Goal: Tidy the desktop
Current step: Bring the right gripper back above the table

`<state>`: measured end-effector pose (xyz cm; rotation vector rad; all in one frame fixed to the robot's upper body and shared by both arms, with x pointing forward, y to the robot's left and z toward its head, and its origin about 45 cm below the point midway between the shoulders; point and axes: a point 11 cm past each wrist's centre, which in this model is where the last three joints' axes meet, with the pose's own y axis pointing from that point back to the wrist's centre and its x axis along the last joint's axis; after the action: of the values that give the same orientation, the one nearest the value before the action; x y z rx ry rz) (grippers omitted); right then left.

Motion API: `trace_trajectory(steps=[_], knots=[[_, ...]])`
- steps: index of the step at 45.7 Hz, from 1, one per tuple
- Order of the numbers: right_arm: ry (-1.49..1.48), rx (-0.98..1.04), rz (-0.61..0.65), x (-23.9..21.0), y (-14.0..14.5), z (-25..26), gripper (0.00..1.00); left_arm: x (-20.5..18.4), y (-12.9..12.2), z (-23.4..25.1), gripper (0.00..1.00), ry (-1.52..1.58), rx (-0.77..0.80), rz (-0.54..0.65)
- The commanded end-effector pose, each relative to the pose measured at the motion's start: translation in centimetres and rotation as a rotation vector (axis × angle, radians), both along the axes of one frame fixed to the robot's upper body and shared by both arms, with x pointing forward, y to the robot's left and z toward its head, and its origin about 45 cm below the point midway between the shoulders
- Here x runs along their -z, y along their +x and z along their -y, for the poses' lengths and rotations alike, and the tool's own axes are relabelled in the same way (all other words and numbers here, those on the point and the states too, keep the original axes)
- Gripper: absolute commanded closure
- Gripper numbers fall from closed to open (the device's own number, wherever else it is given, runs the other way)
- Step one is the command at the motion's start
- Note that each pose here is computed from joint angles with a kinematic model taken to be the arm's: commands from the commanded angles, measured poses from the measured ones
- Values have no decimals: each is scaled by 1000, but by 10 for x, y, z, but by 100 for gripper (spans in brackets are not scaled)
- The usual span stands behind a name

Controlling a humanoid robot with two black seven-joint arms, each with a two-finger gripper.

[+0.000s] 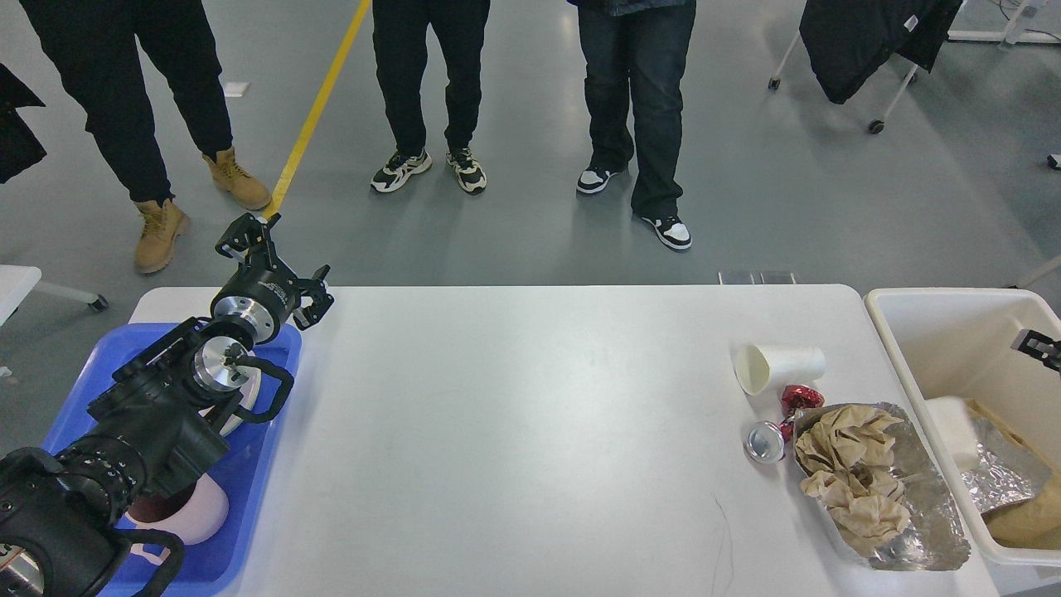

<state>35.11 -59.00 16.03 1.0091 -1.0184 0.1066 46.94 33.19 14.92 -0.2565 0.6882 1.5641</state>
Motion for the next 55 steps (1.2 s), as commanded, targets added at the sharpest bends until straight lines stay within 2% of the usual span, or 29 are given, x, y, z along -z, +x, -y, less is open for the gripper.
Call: trace_trajectory(steps=[1, 4, 5, 12, 16, 21, 31, 35, 46, 49, 55], knots=[[22, -10, 7, 0, 7, -8, 0, 0, 0, 0, 3, 0, 0, 0], [38, -27, 55, -19, 28, -18, 0, 0, 0, 0, 3, 0, -1, 1], [51, -55, 92, -36, 49, -31, 0, 0, 0, 0, 3, 0, 0, 0], [62, -202, 154, -92, 107, -89, 0, 0, 0, 0, 3, 0, 0, 0], [16, -350, 117, -121, 137, -144, 0, 0, 0, 0, 3, 1, 1, 0], [-46, -486, 46, -161, 153, -198, 0, 0, 0, 0, 3, 0, 0, 0], [47, -602, -119, -202, 140, -268, 0, 0, 0, 0, 3, 0, 0, 0], [105, -631, -237, -219, 122, -288, 0, 0, 0, 0, 3, 0, 0, 0], [369, -626, -428, -259, 81, -325, 0, 0, 0, 0, 3, 1, 1, 0], [393, -643, -461, -274, 72, -333, 0, 0, 0, 0, 3, 0, 0, 0], [378, -684, -436, -299, 63, -347, 0, 0, 0, 0, 3, 1, 0, 1]])
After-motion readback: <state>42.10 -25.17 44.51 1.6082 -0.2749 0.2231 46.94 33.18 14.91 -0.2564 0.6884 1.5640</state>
